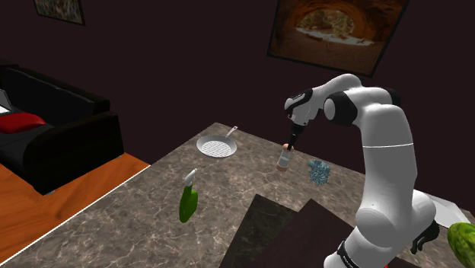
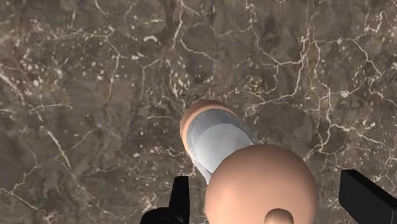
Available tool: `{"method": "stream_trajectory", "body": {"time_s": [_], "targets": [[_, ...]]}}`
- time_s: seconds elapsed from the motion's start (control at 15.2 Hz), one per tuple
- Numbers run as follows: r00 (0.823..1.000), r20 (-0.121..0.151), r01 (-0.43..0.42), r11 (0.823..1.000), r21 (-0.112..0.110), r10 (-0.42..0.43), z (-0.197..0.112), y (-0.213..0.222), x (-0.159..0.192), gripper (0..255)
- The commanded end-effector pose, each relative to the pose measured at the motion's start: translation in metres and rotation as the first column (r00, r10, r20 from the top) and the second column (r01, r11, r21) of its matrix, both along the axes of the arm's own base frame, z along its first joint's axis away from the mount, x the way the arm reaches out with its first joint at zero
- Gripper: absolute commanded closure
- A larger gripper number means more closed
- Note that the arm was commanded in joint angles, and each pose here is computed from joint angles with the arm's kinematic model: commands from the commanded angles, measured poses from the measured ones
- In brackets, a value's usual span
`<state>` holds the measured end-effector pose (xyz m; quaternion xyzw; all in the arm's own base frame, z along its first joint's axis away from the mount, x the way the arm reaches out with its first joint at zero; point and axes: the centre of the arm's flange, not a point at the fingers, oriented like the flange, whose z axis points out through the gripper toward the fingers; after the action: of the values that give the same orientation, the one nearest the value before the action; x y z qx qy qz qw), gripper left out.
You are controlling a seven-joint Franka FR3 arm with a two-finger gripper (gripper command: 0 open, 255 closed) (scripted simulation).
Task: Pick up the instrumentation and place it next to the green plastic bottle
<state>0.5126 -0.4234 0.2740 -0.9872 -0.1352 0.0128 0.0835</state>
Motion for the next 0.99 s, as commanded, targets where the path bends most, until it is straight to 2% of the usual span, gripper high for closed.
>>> {"method": "stream_trajectory", "body": {"time_s": [0.0, 0.46, 0.53, 0.92], "targets": [[1.000, 0.000, 0.000, 1.000, 0.000, 0.000, -0.0070, 0.0011, -0.0005, 0], [1.000, 0.000, 0.000, 1.000, 0.000, 0.000, -0.0070, 0.0011, -0.0005, 0], [1.000, 0.000, 0.000, 1.000, 0.000, 0.000, -0.0070, 0.0011, -0.0005, 255], [1.000, 0.000, 0.000, 1.000, 0.000, 0.000, -0.0070, 0.0011, -0.0005, 255]]}}
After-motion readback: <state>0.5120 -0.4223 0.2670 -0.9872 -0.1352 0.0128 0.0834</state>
